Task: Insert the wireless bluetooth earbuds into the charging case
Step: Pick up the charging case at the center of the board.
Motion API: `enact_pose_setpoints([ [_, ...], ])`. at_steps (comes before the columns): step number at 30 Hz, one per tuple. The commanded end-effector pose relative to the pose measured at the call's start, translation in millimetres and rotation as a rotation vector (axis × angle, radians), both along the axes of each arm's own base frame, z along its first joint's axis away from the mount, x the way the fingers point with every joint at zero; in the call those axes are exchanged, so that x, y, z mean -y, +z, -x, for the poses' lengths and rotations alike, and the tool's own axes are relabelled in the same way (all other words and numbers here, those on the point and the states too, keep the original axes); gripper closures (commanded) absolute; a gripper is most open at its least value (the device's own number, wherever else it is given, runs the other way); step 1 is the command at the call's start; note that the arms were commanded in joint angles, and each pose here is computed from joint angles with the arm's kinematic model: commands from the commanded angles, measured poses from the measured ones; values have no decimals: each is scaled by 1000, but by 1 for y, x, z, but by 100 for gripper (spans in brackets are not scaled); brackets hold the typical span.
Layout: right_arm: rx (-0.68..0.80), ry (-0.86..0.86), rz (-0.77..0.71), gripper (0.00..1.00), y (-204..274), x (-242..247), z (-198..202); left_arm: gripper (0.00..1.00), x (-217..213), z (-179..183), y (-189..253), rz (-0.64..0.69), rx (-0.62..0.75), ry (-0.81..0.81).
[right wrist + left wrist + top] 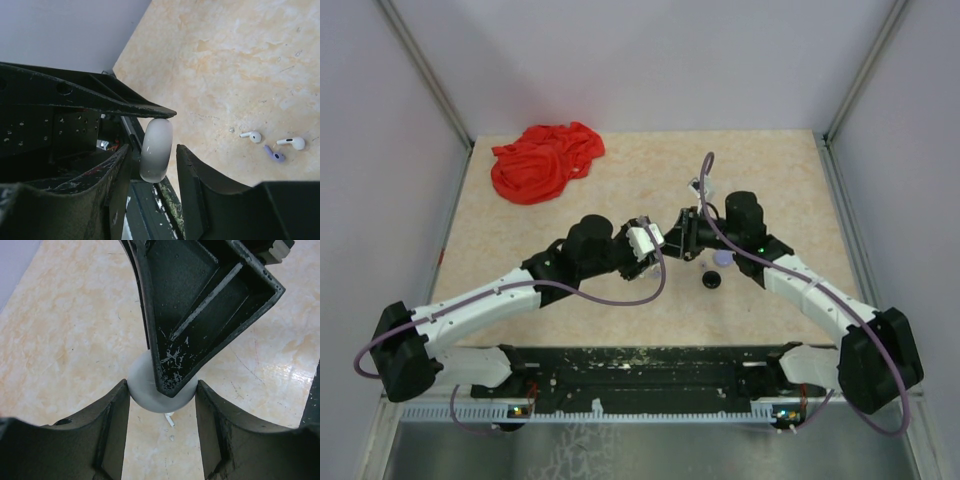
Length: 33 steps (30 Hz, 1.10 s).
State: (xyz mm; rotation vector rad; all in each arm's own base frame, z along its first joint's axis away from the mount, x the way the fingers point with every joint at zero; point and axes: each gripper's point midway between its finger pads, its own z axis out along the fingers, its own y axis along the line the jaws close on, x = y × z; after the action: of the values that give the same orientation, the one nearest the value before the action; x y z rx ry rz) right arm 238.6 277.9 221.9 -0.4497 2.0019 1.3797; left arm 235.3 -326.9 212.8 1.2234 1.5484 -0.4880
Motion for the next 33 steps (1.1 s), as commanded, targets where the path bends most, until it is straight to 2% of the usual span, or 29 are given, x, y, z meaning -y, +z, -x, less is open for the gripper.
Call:
enact_pose_setpoints([
  [1, 96, 49, -51, 61, 31, -10, -2, 51, 8, 2, 22, 59, 41, -29],
  [4, 101, 49, -52, 73, 33, -10, -1, 50, 7, 3, 21, 59, 38, -28],
  [6, 110, 49, -53, 78, 34, -10, -1, 46, 5, 2, 20, 55, 38, -19],
  [8, 121, 49, -53, 85, 36, -10, -1, 37, 2, 0, 19, 60, 33, 9],
  [11, 139, 55, -60, 89, 42, -9, 0, 22, -7, 0, 21, 91, 33, 52],
  [14, 167, 53, -64, 89, 48, -9, 0, 15, -13, 6, 25, 128, 21, 48],
  [18, 221, 48, -84, 89, 60, -8, 1, 11, -21, 16, 30, 206, -58, -1],
  [28, 355, 93, -154, 89, 86, -7, 12, 9, -56, 26, 71, 555, -256, -174],
  [33, 417, 134, -206, 90, 96, -8, 21, 12, -52, 31, 77, 621, -342, -246],
])
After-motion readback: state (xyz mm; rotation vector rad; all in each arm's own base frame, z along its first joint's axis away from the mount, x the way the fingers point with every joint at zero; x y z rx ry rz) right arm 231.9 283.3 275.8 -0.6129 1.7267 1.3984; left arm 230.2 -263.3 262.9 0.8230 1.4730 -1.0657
